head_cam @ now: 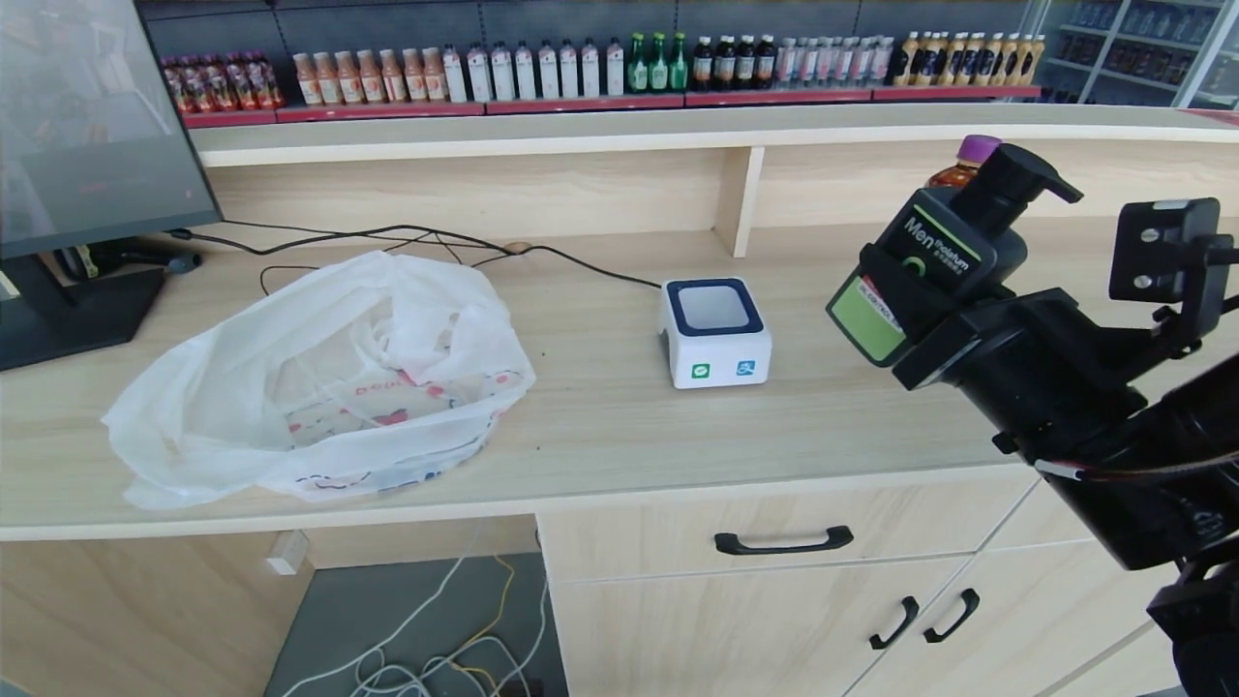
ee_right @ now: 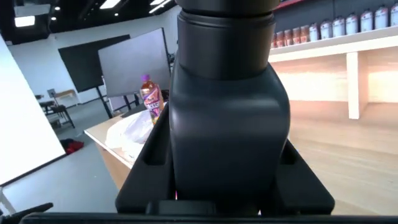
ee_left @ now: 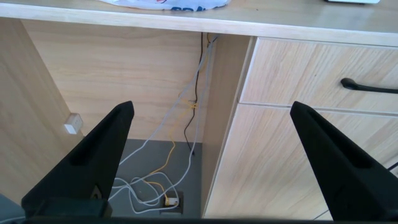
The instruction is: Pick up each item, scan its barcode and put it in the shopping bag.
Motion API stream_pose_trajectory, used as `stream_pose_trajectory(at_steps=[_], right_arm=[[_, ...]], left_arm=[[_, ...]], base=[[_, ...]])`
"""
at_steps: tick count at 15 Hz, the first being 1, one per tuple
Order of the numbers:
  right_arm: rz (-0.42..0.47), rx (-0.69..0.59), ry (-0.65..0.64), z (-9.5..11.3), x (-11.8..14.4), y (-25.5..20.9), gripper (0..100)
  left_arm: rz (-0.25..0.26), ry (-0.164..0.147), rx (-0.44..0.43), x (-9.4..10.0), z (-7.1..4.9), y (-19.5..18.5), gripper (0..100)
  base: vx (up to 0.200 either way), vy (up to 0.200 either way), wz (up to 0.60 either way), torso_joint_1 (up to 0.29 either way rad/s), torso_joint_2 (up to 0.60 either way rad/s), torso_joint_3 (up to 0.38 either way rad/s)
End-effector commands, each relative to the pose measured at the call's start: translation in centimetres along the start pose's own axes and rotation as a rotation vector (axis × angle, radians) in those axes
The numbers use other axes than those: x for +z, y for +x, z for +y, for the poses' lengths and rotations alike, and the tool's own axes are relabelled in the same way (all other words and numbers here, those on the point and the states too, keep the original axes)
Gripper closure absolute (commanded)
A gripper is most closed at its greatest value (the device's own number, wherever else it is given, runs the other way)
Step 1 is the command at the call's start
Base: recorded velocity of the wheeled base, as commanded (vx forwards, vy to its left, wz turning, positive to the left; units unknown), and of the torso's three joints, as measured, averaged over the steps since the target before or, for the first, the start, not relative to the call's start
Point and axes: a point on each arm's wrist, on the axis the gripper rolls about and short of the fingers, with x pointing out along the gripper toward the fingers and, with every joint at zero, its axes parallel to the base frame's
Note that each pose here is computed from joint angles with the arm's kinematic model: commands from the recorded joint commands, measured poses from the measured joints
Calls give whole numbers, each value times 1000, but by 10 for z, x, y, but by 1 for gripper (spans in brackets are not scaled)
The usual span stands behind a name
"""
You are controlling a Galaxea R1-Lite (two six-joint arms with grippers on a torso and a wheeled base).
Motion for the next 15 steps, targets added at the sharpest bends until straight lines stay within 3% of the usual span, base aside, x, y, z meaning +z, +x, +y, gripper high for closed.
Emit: stream_pose_trajectory(at_steps=[1, 8, 15], right_arm=[[-4, -80, -23, -20, 3, -6, 100], [60, -328, -200, -80, -5, -11, 100], [102, -391, -345, -102, -14, -5, 100]], left_arm=[[0, 0, 0, 0, 0, 0, 0], [0, 0, 0, 0, 0, 0, 0], [0, 0, 2, 0, 0, 0, 0]], base=[[0, 0, 0, 0, 0, 0], [0, 0, 0, 0, 0, 0], [0, 0, 0, 0, 0, 0]])
